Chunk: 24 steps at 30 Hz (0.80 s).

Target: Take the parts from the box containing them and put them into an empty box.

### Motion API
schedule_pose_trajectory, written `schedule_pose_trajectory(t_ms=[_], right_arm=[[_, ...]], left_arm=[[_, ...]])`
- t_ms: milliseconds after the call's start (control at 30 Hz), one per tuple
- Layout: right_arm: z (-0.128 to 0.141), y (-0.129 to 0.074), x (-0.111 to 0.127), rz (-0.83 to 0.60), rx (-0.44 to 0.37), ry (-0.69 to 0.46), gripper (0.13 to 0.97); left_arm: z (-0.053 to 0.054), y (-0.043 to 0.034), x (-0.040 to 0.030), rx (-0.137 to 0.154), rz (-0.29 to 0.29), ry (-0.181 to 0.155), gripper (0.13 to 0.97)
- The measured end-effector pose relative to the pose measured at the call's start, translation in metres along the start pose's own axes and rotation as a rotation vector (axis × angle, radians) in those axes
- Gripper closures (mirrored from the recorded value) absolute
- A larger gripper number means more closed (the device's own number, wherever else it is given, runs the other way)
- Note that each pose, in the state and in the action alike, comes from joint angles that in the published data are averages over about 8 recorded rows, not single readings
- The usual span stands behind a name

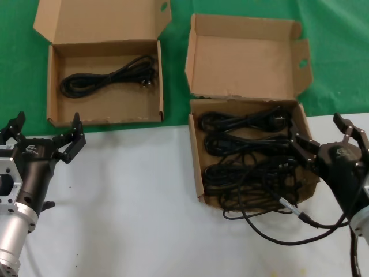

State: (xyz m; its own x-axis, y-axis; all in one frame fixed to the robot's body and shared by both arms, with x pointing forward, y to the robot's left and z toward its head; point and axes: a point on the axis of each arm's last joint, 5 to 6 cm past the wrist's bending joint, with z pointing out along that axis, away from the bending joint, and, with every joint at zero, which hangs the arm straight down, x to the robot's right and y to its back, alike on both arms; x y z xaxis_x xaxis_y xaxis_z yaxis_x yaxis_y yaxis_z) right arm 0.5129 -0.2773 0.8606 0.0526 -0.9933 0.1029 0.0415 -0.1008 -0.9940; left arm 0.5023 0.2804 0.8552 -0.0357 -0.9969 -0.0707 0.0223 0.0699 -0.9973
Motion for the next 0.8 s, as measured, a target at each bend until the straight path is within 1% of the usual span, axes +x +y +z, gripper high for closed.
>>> schedule_pose_trajectory(t_ms=[133, 233, 267, 533, 567, 667, 800], right_arm=[[0.0000, 0.0000, 0.0000, 0.000, 0.000, 0.000, 0.459], [0.0000, 0.0000, 0.0000, 0.000, 0.000, 0.000, 0.450], [0.0000, 0.0000, 0.0000, 0.000, 0.000, 0.000, 0.445], [0.0000, 0.0000, 0.0000, 0.000, 0.000, 0.000, 0.423], [0.0000, 0.0000, 0.0000, 0.000, 0.000, 0.000, 0.423], [0.0000, 0.0000, 0.0000, 0.000, 0.000, 0.000, 0.386], [0.0000, 0.0000, 0.0000, 0.000, 0.000, 0.000, 0.336]], left_arm=[[0.0000, 0.0000, 0.0000, 0.000, 0.000, 0.000, 0.258], [0.0000, 0.0000, 0.0000, 0.000, 0.000, 0.000, 0.334], [0.0000, 0.0000, 0.0000, 0.000, 0.000, 0.000, 0.334], [0.0000, 0.0000, 0.0000, 0.000, 0.000, 0.000, 0.207], [0.0000, 0.0000, 0.0000, 0.000, 0.000, 0.000, 0.207], [0.0000, 0.0000, 0.0000, 0.000, 0.000, 0.000, 0.207], [0.0000, 0.0000, 0.0000, 0.000, 0.000, 0.000, 0.174]])
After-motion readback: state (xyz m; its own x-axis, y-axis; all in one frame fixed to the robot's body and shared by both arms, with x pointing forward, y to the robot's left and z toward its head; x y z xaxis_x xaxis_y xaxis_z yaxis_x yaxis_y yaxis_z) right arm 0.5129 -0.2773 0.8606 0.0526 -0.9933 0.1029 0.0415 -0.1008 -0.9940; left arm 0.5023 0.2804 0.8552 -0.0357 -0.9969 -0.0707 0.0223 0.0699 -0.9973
